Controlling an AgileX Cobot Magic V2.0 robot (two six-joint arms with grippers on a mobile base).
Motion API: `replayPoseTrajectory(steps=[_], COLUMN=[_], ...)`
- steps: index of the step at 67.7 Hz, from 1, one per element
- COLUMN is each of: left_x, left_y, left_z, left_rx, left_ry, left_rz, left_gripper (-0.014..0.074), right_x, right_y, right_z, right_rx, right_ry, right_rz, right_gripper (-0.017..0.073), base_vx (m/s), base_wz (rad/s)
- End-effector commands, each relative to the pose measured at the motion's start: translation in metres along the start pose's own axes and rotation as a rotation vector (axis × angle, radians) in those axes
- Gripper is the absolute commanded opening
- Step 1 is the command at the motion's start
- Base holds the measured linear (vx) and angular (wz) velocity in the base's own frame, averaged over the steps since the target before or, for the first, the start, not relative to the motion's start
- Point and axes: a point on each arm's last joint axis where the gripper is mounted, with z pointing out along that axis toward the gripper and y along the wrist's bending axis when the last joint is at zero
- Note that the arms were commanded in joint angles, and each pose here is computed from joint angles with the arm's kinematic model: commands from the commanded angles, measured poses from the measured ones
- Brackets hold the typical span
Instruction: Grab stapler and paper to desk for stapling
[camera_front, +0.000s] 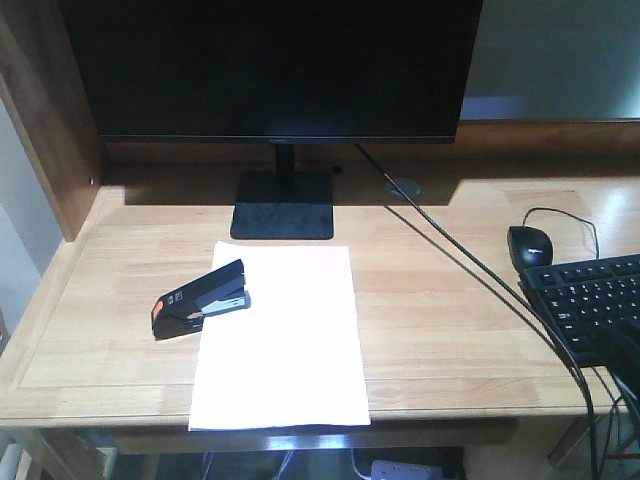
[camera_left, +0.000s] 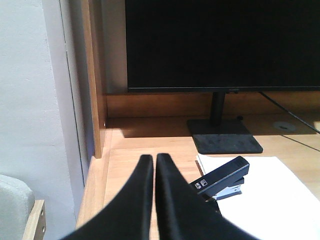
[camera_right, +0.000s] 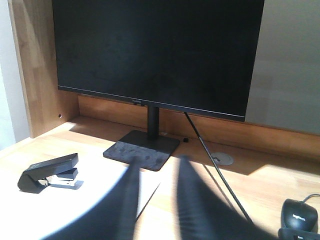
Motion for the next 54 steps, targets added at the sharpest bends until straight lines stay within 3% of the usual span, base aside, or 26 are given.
replayPoseTrajectory(steps=[1, 35, 42, 54], left_x=[-0.012, -0.008, 0.004, 0.028], left_y=[-0.001, -0.001, 0.000, 0.000], left_z=[-0.001, 0.001, 0.009, 0.023], left_rx=[0.011, 0.011, -0.001, 0.010], left_ry=[-0.073, -0.067, -0.073, -0.134], left_rz=[-0.014, -0.014, 0.055, 0.056], left_gripper=[-0.0006, -0.0006, -0.0006, -0.0006], right_x=[-0.009, -0.009, -0.009, -0.009], right_y=[-0.003, -0.003, -0.003, -0.003], right_z=[0.000, 0.000, 0.000, 0.000], right_rx=[0.030, 0.030, 0.030, 0.030], right_ry=[-0.025, -0.025, -0.025, -0.025], right_rz=[-0.048, -0.046, -0.046, -0.046], right_gripper=[-0.0013, -0.0009, -0.0009, -0.0009], base_vx=[0.00, 0.00, 0.00, 0.00], base_wz=[0.00, 0.00, 0.00, 0.00])
